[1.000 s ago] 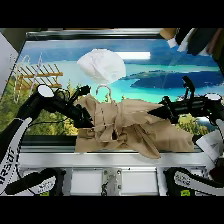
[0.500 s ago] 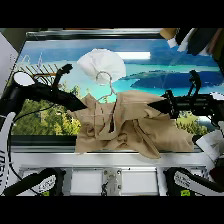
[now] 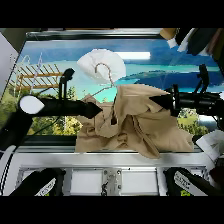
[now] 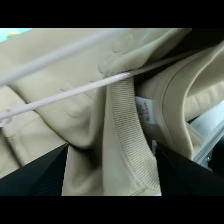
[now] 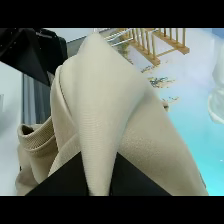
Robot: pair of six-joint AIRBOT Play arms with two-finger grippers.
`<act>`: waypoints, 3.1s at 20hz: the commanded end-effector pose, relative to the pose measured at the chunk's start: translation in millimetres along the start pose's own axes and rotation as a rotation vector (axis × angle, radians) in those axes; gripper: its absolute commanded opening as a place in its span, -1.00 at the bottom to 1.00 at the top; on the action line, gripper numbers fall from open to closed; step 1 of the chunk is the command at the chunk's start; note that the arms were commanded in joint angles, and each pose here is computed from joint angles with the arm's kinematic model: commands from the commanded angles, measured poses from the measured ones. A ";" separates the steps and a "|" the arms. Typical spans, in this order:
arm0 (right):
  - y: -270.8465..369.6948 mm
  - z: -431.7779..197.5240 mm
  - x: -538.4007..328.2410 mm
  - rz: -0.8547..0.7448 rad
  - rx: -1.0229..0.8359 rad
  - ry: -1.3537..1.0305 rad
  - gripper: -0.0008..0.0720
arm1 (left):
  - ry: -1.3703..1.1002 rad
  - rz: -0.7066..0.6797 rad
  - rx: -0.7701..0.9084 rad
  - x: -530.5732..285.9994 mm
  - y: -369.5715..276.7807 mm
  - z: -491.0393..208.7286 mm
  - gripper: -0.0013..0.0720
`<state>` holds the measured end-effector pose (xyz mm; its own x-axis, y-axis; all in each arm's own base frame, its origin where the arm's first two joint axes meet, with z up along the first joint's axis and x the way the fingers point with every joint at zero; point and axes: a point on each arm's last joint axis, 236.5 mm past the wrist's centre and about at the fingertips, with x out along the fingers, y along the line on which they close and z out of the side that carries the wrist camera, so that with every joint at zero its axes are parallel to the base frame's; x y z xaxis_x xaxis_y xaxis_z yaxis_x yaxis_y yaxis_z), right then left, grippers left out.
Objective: Fold the clothes and pants, and hang the long-sleeved shirts on hangers.
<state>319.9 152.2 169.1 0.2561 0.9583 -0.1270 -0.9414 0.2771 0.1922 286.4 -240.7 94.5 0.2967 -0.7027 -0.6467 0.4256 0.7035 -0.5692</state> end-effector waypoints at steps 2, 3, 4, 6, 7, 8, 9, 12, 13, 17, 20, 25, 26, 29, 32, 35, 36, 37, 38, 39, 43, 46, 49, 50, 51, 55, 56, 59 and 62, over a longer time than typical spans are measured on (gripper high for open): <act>-0.5 2.2 -0.2 -0.010 0.018 -0.001 -0.92 | -0.029 0.081 -0.072 29.5 -13.3 -6.1 0.52; -0.5 2.2 -0.2 -0.010 0.018 -0.001 -0.92 | -0.005 0.090 -0.044 34.7 -17.8 -6.6 0.52; -0.5 2.2 -0.2 -0.010 0.022 -0.001 -0.92 | 0.017 0.084 -0.034 39.0 -24.3 -6.8 0.52; -0.5 2.2 -0.2 -0.010 0.037 -0.001 -0.92 | 0.074 0.105 -0.026 45.4 -27.1 -11.0 0.52; -0.5 2.2 -0.2 -0.010 0.037 -0.001 -0.92 | 0.111 0.135 -0.032 47.9 -22.4 -16.4 0.52; -0.5 2.2 -0.2 -0.010 0.037 -0.001 -0.92 | 0.147 0.163 -0.050 50.3 -18.0 -23.4 0.52; -0.5 2.2 -0.2 -0.010 0.037 -0.001 -0.92 | 0.176 0.180 -0.063 52.2 -14.4 -29.2 0.52; -0.5 2.2 -0.2 -0.010 0.037 -0.001 -0.92 | 0.228 0.197 -0.072 54.8 -11.9 -42.2 0.52; -0.5 2.2 -0.2 -0.010 0.037 -0.001 -0.92 | 0.231 0.197 -0.071 54.4 -11.9 -42.9 0.52; -0.5 2.1 -0.2 -0.010 0.037 -0.001 -0.92 | 0.234 0.201 -0.073 54.1 -10.6 -43.4 0.52; -0.5 2.2 -0.2 -0.010 0.037 -0.001 -0.92 | 0.245 0.201 -0.073 53.7 -11.1 -46.3 0.18; 1.2 6.3 -0.5 -0.012 0.042 -0.010 -0.92 | 0.267 0.269 -0.035 36.8 7.1 -48.9 -0.91; 1.1 11.5 -0.8 -0.019 0.053 -0.026 -0.92 | 0.253 0.281 -0.045 28.6 12.3 -44.6 -0.91; 0.7 40.0 -3.6 -0.050 0.085 -0.121 -0.92 | 0.187 0.304 -0.098 2.0 27.7 -27.7 -0.91; 3.4 57.9 -6.5 -0.076 0.106 -0.167 -0.92 | 0.157 0.332 -0.150 -16.0 44.4 -20.3 -0.91; 11.3 65.5 -7.6 -0.081 0.121 -0.172 -0.92 | 0.158 0.344 -0.174 -20.2 52.0 -20.0 -0.91; 13.4 67.3 -7.7 -0.080 0.127 -0.173 -0.92 | 0.150 0.342 -0.173 -19.9 52.0 -17.9 -0.91; 15.2 69.3 -7.7 -0.077 0.133 -0.178 -0.92 | 0.136 0.340 -0.172 -19.4 51.7 -14.6 -0.91; 16.7 72.9 -7.2 -0.072 0.138 -0.191 -0.92 | 0.118 0.331 -0.173 -18.1 50.1 -10.4 -0.91; 17.4 79.5 -7.6 -0.069 0.139 -0.218 -0.92 | 0.100 0.328 -0.170 -17.5 49.8 -6.0 -0.91; 28.1 105.8 -4.6 -0.016 0.147 -0.325 -0.92 | 0.059 0.328 -0.170 -18.0 52.6 3.9 -0.91; 30.1 108.0 4.4 -0.007 0.164 -0.329 -0.92 | 0.038 0.329 -0.171 -18.6 54.4 9.0 -0.91; 32.5 108.0 9.7 0.003 0.182 -0.326 -0.92 | 0.043 0.332 -0.146 -19.1 55.4 8.8 -0.91; 32.6 108.0 10.0 0.007 0.203 -0.326 -0.92 | 0.041 0.334 -0.153 -20.2 57.4 9.4 -0.91; 32.6 107.9 9.9 0.009 0.219 -0.326 -0.92 | 0.042 0.341 -0.162 -22.6 61.3 9.3 -0.91; 32.4 107.8 10.1 0.014 0.252 -0.325 -0.92 | 0.024 0.378 -0.222 -37.2 85.2 13.3 -0.91; 32.3 107.1 10.3 0.016 0.265 -0.322 -0.92 | 0.029 0.384 -0.217 -39.6 88.7 12.4 -0.91; 33.8 106.5 11.5 0.023 0.281 -0.318 -0.92 | 0.029 0.393 -0.215 -43.4 94.8 12.7 -0.91; 33.5 96.2 14.9 0.019 0.311 -0.273 -0.92 | 0.032 0.402 -0.193 -44.4 97.1 13.0 -0.91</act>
<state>315.1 180.0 274.9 0.3339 0.9272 0.1695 -0.8609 0.2268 0.4554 324.1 -148.0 75.0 0.3738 -0.3797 -0.8462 0.1024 0.9237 -0.3692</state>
